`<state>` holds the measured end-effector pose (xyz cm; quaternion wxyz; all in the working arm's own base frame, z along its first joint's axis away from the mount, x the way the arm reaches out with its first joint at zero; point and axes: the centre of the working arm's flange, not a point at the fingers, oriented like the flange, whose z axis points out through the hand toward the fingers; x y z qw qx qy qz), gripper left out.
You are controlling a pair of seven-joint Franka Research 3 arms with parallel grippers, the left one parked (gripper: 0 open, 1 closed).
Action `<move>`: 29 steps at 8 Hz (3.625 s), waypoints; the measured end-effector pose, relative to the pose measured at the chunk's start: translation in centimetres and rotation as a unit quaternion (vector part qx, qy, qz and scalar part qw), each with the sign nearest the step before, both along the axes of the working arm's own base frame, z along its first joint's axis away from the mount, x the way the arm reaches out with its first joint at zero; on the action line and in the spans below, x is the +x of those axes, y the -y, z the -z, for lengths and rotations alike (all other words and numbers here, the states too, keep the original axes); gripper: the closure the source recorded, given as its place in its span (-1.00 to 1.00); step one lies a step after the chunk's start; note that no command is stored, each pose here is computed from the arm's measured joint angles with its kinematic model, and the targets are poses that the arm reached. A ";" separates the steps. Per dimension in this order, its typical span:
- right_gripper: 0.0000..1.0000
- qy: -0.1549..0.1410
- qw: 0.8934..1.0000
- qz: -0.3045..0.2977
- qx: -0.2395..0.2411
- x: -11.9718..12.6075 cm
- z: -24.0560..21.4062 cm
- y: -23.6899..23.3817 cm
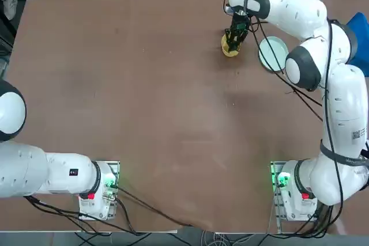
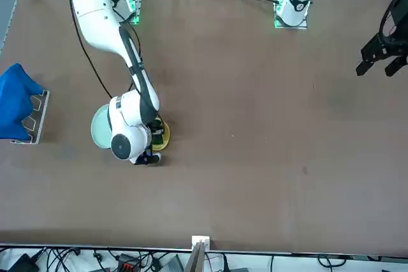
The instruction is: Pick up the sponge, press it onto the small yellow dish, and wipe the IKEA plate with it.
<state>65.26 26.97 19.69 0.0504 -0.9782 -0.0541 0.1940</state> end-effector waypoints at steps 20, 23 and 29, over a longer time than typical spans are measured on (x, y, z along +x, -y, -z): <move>0.58 0.161 0.987 0.001 -0.022 -0.7 -16.6 6.8; 0.58 0.198 0.980 0.019 -0.021 -4.7 -13.1 11.6; 0.58 0.194 0.980 0.037 -0.036 -10.9 -6.2 18.7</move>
